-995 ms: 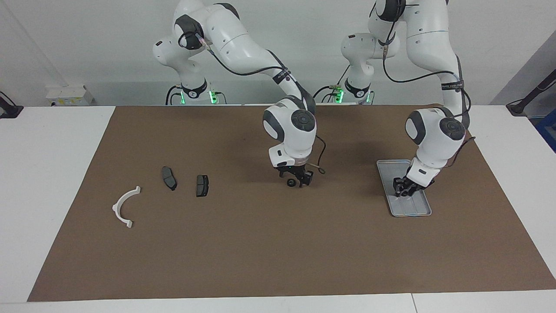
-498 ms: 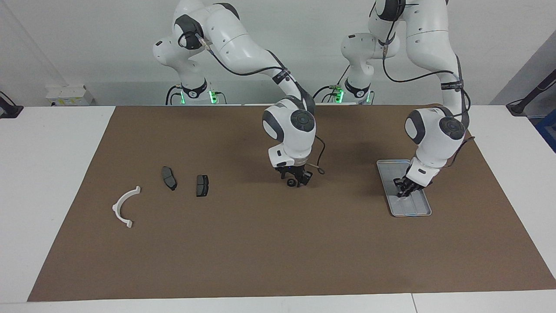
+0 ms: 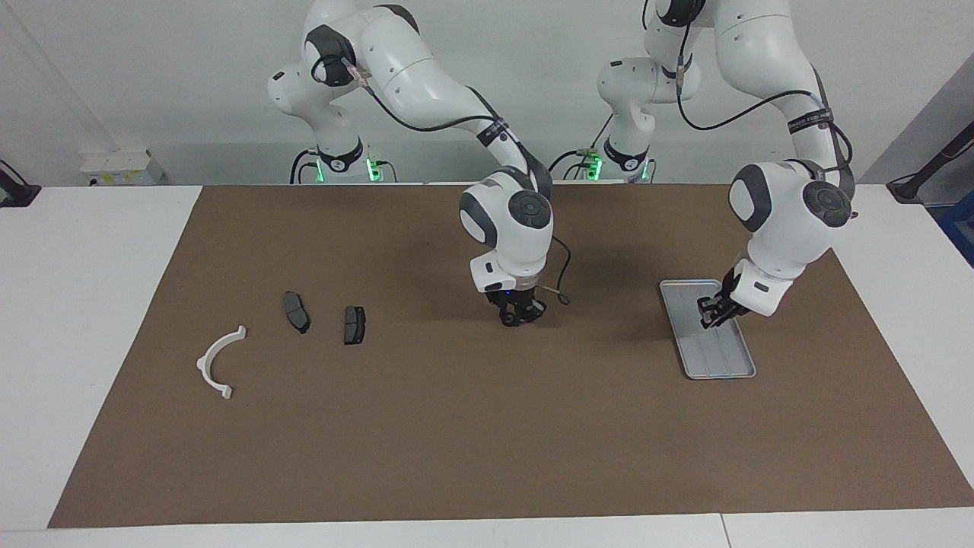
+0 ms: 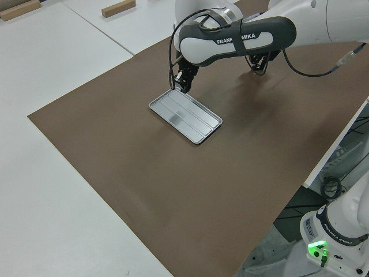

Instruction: Place bearing gear from tray to pile

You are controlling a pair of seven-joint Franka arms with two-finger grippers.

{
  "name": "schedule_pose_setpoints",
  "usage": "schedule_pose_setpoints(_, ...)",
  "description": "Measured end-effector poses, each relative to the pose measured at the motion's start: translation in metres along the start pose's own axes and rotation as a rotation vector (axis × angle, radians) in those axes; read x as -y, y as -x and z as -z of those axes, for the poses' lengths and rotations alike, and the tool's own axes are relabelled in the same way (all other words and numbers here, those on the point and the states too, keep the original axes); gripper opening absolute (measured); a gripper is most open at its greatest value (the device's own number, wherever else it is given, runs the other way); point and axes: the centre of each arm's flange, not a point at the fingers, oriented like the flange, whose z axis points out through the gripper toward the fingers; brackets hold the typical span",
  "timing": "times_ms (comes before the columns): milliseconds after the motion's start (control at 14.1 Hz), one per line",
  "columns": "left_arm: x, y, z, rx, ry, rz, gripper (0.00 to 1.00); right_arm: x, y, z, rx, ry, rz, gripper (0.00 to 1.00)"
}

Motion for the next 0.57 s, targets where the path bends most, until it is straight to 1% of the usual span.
schedule_pose_setpoints(284,-0.015,0.004,-0.002,0.009,-0.002,0.015,0.24,-0.003,-0.006,0.000,0.000,0.005,0.004,0.35)
schedule_pose_setpoints(426,-0.018,0.005,-0.002,0.010,-0.002,0.011,0.24,-0.008,-0.022,0.003,0.002,0.013,0.025,0.35)
schedule_pose_setpoints(569,-0.022,0.006,-0.002,0.011,-0.002,0.004,0.24,-0.017,-0.048,0.015,0.003,0.014,0.053,0.35)
